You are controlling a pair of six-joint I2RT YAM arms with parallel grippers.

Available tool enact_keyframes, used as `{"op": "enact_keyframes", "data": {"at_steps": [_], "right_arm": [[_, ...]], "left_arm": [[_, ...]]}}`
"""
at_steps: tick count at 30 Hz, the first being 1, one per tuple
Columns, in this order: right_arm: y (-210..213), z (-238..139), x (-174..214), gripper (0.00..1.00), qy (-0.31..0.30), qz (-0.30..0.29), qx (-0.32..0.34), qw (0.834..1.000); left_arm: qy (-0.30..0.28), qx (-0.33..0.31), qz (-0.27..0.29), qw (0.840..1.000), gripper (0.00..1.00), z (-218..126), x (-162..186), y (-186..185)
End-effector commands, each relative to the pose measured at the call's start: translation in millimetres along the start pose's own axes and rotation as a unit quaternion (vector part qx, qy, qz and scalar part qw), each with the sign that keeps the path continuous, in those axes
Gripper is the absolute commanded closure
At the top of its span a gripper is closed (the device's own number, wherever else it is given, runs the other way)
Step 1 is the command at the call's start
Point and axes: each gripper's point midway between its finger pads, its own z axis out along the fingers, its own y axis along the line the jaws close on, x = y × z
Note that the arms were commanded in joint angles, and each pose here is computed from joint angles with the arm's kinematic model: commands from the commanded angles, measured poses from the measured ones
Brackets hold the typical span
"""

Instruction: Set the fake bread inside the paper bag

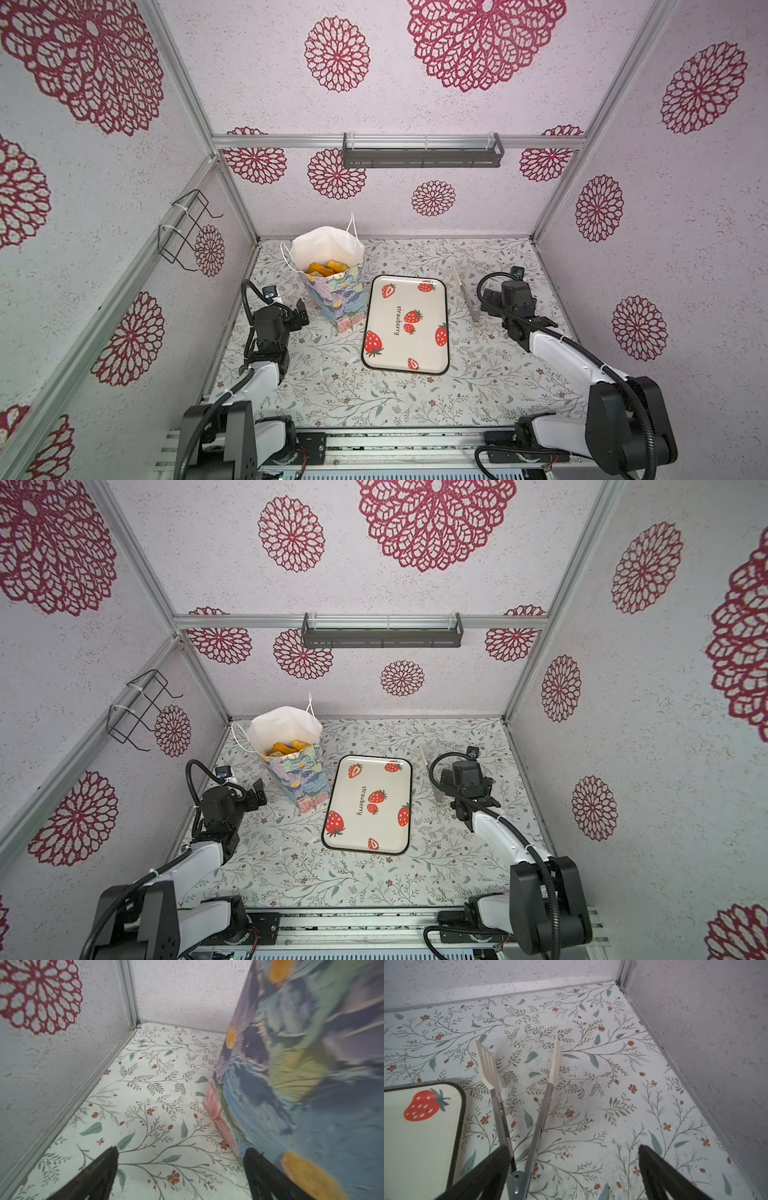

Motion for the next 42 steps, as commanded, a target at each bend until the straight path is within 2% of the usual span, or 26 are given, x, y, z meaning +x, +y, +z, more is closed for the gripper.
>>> {"op": "enact_keyframes", "data": {"at_steps": [1,3,5,11,13,18,22,27,34,42], "right_arm": [[-7.0,-9.3,-22.2,0.02,-0.079,-0.006,0.003,0.997],[-9.6,-12.9,-19.7,0.02,-0.104,-0.009,0.002,0.995],[-16.7,-14.5,-17.6,0.03,-0.125,-0.018,0.017,0.992],[-25.5,-7.7,-11.2,0.03,-0.148,-0.023,0.035,0.988],[-25.7,-4.4,-7.7,0.03,-0.153,-0.027,0.033,0.987],[-28.7,3.1,2.7,0.03,-0.169,-0.017,0.019,0.985],[-19.7,10.6,6.2,0.04,-0.175,-0.027,-0.006,0.984],[-19.4,16.5,10.2,0.04,-0.198,-0.038,-0.007,0.979],[-25.7,30.2,14.6,0.04,-0.176,-0.013,-0.031,0.984],[-26.8,29.9,14.6,0.01,-0.179,-0.011,-0.034,0.983]], "left_arm": [[-0.050,0.017,-0.001,0.999,0.03,8.4,-29.7,1.2],[-0.065,0.018,-0.010,0.998,0.03,11.1,-33.5,4.8],[-0.054,0.026,-0.006,0.998,0.03,18.3,-33.3,4.0],[-0.076,0.037,-0.024,0.996,0.03,37.2,-26.9,8.5],[-0.057,0.046,-0.010,0.997,0.03,41.7,-17.8,-0.5],[-0.055,0.048,-0.002,0.997,0.03,41.9,-15.8,-3.7],[-0.055,0.049,-0.002,0.997,0.03,42.3,-16.2,-4.4],[-0.055,0.058,0.004,0.997,0.02,41.9,-15.8,-8.4],[-0.056,0.053,0.007,0.997,0.03,41.5,-16.5,-8.8],[-0.056,0.052,0.007,0.997,0.03,41.6,-16.5,-8.6]]}}
